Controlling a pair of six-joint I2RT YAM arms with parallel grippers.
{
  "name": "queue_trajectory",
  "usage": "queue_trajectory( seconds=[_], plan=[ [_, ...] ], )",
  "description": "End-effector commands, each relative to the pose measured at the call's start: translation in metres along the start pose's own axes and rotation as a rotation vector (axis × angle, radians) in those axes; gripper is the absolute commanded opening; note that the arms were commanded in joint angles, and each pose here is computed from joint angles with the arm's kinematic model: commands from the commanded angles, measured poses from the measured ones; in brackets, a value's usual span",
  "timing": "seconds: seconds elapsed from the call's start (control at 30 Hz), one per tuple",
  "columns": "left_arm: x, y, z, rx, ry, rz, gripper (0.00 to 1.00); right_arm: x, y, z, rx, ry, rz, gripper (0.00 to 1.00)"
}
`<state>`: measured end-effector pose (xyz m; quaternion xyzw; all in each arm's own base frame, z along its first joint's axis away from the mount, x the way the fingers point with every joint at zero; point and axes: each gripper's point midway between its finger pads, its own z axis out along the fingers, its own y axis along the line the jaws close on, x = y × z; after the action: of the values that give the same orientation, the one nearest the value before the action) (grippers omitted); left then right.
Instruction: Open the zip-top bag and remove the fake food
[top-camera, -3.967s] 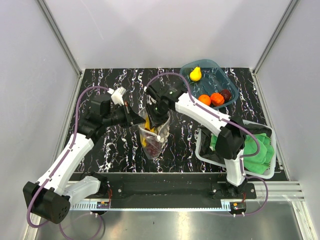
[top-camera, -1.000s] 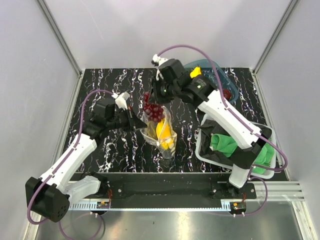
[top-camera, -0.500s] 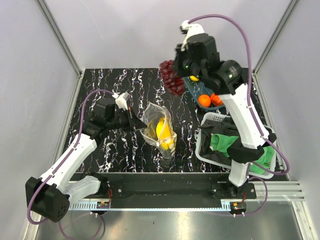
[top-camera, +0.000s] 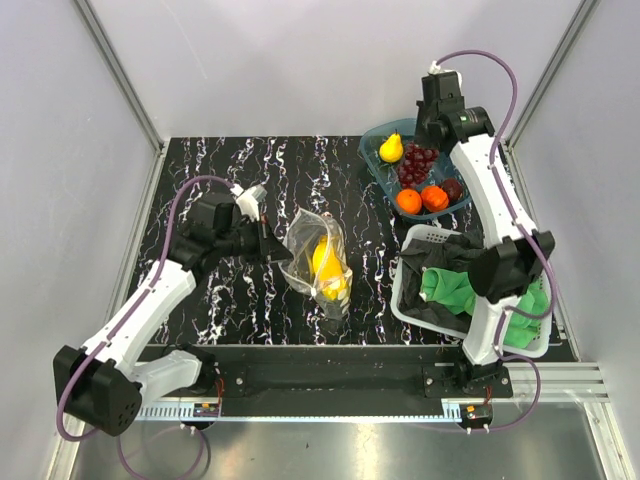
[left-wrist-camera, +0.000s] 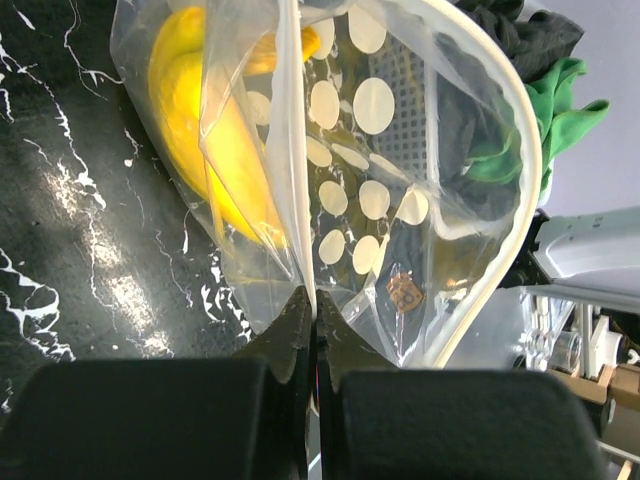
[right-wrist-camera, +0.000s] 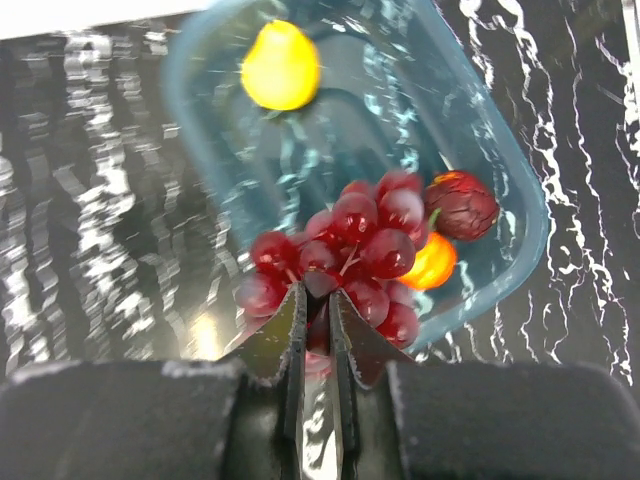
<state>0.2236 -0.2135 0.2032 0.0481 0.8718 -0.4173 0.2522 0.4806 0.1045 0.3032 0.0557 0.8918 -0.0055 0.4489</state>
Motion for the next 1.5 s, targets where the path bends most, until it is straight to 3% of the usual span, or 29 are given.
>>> queue_trajectory(
  seconds=[0.0,0.17,0.23,0.27,0.4,0.5,0.7,1.0,1.27,1.33,1.47],
  plan=[
    [-0.01,-0.02,-0.008,0.052,0.007,0.077,0.0,-0.007,-0.008,0.056,-0.008,-0.023,0.044,0.11],
    [-0.013,-0.021,-0.009,0.048,0.0,0.08,0.0,0.007,-0.022,0.107,0.026,0.037,0.056,0.2],
    [-0.015,-0.022,-0.01,0.04,-0.006,0.087,0.0,0.011,-0.029,0.119,0.033,0.056,0.065,0.33],
    [-0.017,-0.023,-0.011,0.04,-0.009,0.087,0.0,0.011,-0.028,0.127,0.03,0.062,0.07,0.47],
    [-0.018,-0.024,-0.011,0.038,-0.011,0.065,0.0,0.006,-0.028,0.131,0.024,0.071,0.073,0.71],
    [-0.017,-0.025,-0.012,0.038,-0.014,0.051,0.0,0.004,-0.022,0.122,-0.007,0.08,0.095,0.78],
    [-0.023,-0.025,-0.011,0.03,-0.037,0.043,0.0,0.019,0.001,0.077,-0.11,0.171,0.157,0.82],
    [-0.033,-0.031,0.0,0.07,-0.026,0.038,0.0,0.05,0.076,-0.052,-0.34,0.128,-0.038,0.82],
    [-0.035,-0.041,0.0,0.112,-0.014,0.025,0.0,0.094,0.15,-0.169,-0.503,0.089,-0.048,0.71],
    [-0.033,-0.042,0.0,0.114,-0.013,0.016,0.0,0.095,0.165,-0.184,-0.543,0.108,0.013,0.68],
    [-0.033,-0.046,0.001,0.126,-0.044,-0.002,0.0,0.109,0.213,-0.201,-0.655,0.156,-0.002,0.52]
  ],
)
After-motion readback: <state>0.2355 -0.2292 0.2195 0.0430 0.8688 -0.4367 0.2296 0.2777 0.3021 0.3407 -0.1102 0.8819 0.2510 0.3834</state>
